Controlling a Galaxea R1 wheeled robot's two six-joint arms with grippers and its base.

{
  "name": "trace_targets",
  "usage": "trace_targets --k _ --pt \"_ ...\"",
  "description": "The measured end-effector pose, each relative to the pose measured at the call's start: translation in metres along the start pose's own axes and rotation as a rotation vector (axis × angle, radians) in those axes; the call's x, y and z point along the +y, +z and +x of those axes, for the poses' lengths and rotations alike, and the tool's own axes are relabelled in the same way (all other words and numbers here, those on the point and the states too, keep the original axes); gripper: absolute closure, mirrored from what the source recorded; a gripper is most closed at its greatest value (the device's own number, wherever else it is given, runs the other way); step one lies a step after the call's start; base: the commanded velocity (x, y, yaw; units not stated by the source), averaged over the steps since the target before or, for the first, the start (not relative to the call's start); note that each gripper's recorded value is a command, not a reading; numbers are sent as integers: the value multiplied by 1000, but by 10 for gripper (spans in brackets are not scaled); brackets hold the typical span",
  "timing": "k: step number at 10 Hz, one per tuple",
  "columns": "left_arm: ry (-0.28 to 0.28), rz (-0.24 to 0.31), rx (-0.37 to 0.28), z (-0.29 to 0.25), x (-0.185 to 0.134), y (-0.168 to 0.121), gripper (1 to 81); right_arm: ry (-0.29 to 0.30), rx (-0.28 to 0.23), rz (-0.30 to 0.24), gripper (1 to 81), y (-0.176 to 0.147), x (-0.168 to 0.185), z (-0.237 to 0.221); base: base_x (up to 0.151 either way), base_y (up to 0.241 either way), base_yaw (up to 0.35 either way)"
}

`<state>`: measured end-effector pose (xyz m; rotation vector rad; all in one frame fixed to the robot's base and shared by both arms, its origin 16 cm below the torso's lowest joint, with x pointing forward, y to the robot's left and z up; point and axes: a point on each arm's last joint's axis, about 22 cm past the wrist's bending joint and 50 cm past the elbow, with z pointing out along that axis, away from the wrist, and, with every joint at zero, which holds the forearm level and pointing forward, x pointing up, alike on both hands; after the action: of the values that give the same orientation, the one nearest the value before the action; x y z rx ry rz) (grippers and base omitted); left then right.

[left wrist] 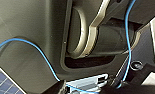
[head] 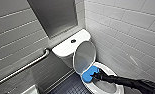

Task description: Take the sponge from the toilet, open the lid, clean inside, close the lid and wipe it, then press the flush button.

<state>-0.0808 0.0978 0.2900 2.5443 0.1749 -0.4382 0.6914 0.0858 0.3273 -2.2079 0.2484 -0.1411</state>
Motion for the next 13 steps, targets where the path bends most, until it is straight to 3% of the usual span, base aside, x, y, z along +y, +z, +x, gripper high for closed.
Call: trace_targets --k 3,7,10,13 --pt "1 0 0 0 0 0 10 69 -2 2 811 10 14 -32 0 0 0" --pt "1 2 0 0 -1 0 10 104 1 16 811 -3 35 -54 0 0 0" --pt "1 1 0 0 0 0 10 122 -72 25 811 -29 44 -83 0 0 0" --pt "1 1 1 0 0 0 10 155 -68 14 811 -67 79 -100 0 0 0"
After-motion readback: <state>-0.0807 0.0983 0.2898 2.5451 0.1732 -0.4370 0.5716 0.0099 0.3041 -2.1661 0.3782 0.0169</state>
